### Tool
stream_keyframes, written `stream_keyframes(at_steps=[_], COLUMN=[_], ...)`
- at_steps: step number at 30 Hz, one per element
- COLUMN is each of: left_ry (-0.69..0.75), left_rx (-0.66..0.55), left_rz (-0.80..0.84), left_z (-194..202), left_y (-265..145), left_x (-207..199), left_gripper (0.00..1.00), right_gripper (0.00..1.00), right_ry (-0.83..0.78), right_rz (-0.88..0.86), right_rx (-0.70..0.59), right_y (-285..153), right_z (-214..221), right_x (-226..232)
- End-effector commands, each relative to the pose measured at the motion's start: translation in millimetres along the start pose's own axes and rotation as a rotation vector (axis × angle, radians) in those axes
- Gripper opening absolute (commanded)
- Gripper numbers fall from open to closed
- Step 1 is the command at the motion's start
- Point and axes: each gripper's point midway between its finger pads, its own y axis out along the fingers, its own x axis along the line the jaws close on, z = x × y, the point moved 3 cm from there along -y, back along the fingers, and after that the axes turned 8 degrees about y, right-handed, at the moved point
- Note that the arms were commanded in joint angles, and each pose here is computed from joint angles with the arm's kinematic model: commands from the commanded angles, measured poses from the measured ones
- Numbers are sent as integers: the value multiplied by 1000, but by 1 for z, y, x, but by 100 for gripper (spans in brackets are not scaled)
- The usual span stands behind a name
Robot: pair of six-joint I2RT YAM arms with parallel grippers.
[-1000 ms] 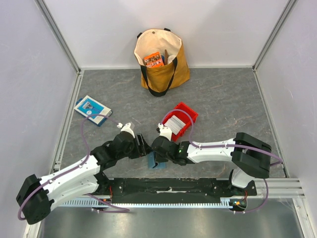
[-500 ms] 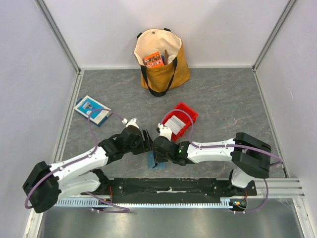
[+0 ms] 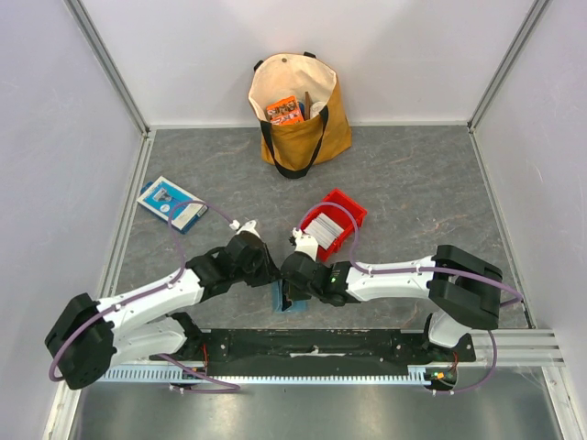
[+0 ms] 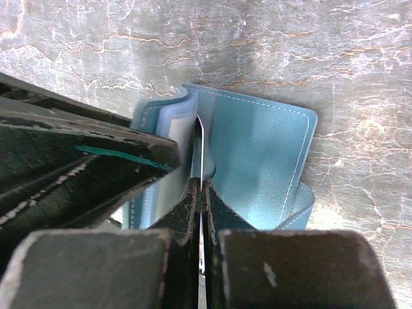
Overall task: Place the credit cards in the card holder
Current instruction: Open the card holder at the corner of the board.
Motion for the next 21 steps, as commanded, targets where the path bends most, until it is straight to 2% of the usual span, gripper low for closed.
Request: stream_keyframes(at_steps=[1, 3, 6, 11, 17, 18, 19, 20, 21], left_ry=[38, 40, 25, -2, -23, -25, -24, -24, -20], left_rx=[-8, -5, 19, 4, -61, -60, -57, -55, -49], left_rz=[-28, -35, -71, -62, 26, 36, 37, 39, 34], left_z=[3, 7, 18, 28, 26, 27, 28, 29, 30], left_y=[-8, -11, -13, -20, -24, -23, -22, -22, -21], left_x=[9, 14, 27, 37, 32, 31, 32, 32, 33], left_gripper=[12, 4, 3, 19, 22, 21, 12, 9, 12], right_gripper=[0, 0, 0, 0, 0, 0, 0, 0, 0], right_ry=[-34, -36, -31, -28, -31, -31, -31, -31, -32], right_rz=[79, 81, 91, 104, 97, 98, 94, 96, 93], right_rx=[9, 9, 7, 15, 21, 23, 24, 24, 26], right_y=[3, 3, 3, 3, 3, 4, 4, 4, 4], right_z=[10, 10, 9, 9, 9, 10, 10, 10, 10], right_x=[-21, -22, -26, -31, -30, -30, -29, -30, -29])
